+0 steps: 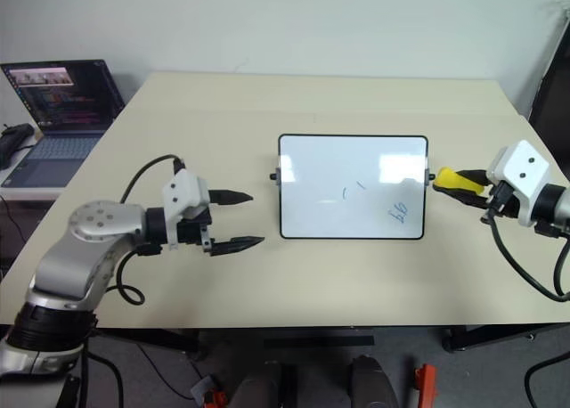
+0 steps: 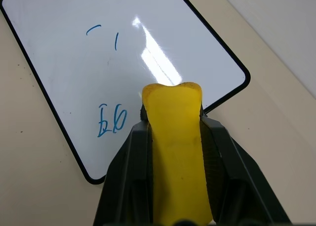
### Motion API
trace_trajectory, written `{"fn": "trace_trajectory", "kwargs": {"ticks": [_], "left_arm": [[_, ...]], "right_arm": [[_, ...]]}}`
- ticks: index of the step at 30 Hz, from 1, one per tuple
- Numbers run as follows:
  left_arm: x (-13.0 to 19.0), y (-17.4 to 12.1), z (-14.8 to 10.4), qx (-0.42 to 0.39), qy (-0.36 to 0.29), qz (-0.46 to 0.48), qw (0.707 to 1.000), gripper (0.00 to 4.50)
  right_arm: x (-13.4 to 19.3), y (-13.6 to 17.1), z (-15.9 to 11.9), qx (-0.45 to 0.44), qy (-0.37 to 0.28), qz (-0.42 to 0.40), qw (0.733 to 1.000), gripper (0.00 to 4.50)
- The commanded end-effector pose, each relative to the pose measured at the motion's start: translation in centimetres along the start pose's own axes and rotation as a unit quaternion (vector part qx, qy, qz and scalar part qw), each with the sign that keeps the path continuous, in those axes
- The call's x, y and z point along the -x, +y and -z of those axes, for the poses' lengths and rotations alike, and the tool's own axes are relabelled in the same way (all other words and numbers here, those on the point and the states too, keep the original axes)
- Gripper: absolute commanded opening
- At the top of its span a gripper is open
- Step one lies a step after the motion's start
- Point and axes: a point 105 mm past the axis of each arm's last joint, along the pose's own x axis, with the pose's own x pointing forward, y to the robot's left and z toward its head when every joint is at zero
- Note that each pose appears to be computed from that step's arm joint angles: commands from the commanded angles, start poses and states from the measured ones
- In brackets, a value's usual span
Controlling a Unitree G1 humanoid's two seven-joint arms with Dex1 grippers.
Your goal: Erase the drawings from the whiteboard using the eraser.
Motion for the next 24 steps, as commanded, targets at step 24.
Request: {"fn": "trace_trajectory", "kwargs": {"ticks": [24], "left_arm": [[-1.0,-0.9,-1.3,-0.015,-0.025,0.026,0.999,4.50]], "right_arm": [[-16.2,4.1,-1.7,0.008,-0.127,0.053,0.990,0.96]]}}
